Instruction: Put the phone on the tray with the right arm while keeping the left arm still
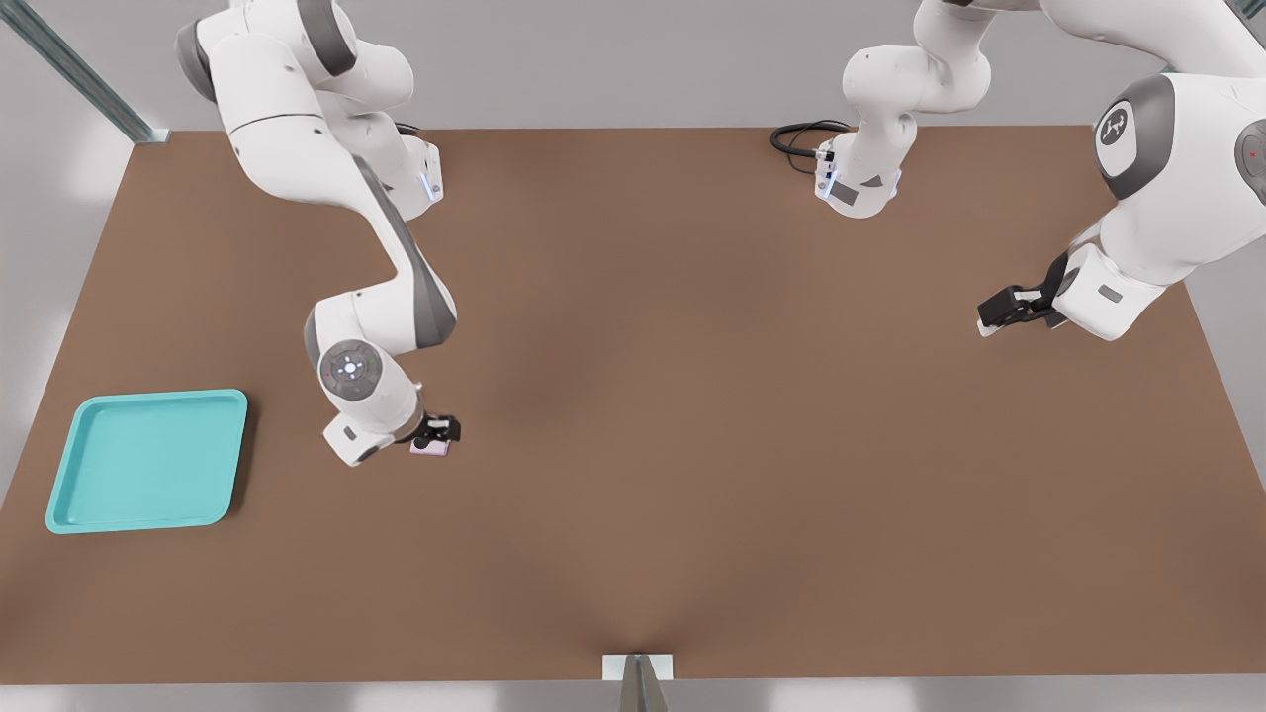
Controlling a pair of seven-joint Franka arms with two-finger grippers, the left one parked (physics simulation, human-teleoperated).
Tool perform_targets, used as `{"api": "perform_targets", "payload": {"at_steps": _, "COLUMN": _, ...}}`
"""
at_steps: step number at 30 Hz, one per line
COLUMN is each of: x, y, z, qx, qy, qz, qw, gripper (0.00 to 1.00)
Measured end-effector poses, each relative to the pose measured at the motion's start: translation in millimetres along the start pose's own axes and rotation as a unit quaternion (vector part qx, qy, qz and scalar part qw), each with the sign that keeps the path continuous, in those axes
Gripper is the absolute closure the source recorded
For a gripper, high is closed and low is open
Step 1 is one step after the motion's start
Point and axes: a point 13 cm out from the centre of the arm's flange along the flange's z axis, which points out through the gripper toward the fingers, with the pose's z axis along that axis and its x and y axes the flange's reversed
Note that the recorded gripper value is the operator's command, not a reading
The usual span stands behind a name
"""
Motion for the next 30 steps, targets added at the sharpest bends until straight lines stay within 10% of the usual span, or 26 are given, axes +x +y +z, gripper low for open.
{"api": "perform_targets", "payload": {"at_steps": 30, "x": 37.9, "y": -18.4, "z": 106.1, "qx": 0.015, "qy": 0.010, "qz": 0.041, "qw": 0.999, "gripper": 0.00}}
